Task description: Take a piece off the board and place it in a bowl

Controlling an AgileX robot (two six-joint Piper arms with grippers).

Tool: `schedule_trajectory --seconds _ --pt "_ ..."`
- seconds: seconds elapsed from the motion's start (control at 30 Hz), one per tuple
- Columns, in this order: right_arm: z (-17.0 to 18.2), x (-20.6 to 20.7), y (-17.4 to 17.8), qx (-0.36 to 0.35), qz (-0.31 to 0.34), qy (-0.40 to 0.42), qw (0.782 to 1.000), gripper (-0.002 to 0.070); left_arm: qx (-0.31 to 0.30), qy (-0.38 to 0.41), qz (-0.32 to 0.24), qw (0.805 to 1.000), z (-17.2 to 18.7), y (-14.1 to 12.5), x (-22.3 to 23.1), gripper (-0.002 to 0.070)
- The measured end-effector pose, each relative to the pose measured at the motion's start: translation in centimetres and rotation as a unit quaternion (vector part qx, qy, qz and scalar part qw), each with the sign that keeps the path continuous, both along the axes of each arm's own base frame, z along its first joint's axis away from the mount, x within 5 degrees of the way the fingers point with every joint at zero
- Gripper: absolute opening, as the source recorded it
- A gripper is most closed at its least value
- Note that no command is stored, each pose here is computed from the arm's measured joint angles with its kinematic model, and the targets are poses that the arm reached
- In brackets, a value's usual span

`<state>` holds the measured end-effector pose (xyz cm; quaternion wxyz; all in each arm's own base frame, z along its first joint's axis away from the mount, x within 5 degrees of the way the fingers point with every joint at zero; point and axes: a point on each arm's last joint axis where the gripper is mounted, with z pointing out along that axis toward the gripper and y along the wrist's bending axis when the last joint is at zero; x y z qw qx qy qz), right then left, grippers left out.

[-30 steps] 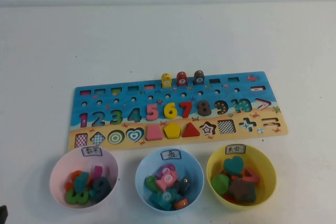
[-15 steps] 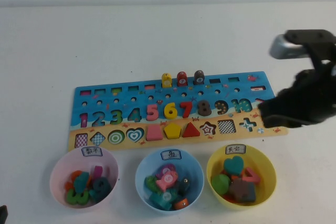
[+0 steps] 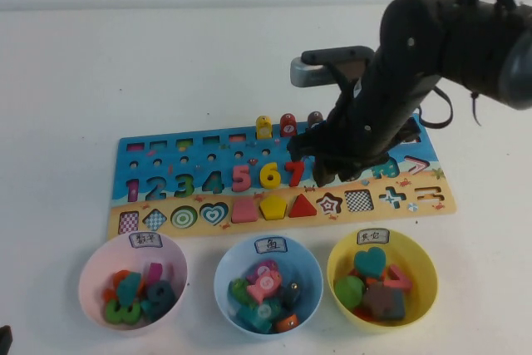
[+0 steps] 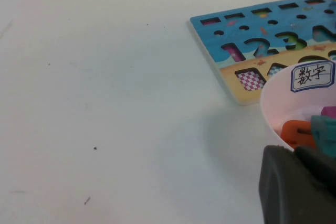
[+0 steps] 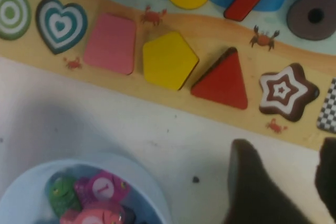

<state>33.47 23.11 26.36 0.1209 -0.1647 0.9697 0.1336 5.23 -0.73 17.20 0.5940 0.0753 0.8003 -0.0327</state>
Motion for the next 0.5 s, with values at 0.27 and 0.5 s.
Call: schedule_trajectory --seconds 0.27,0.5 --pt "-2.8 4.0 1.6 -0.053 -0.046 0.011 0.998 0.0324 0.000 0.000 0.000 1.000 0.0 0.0 0.0 0.0001" --pt "-4.1 6.2 2.5 -0.077 -0.047 0.008 0.996 0.0363 0.000 0.000 0.000 1.000 0.0 0.0 0.0 0.0001"
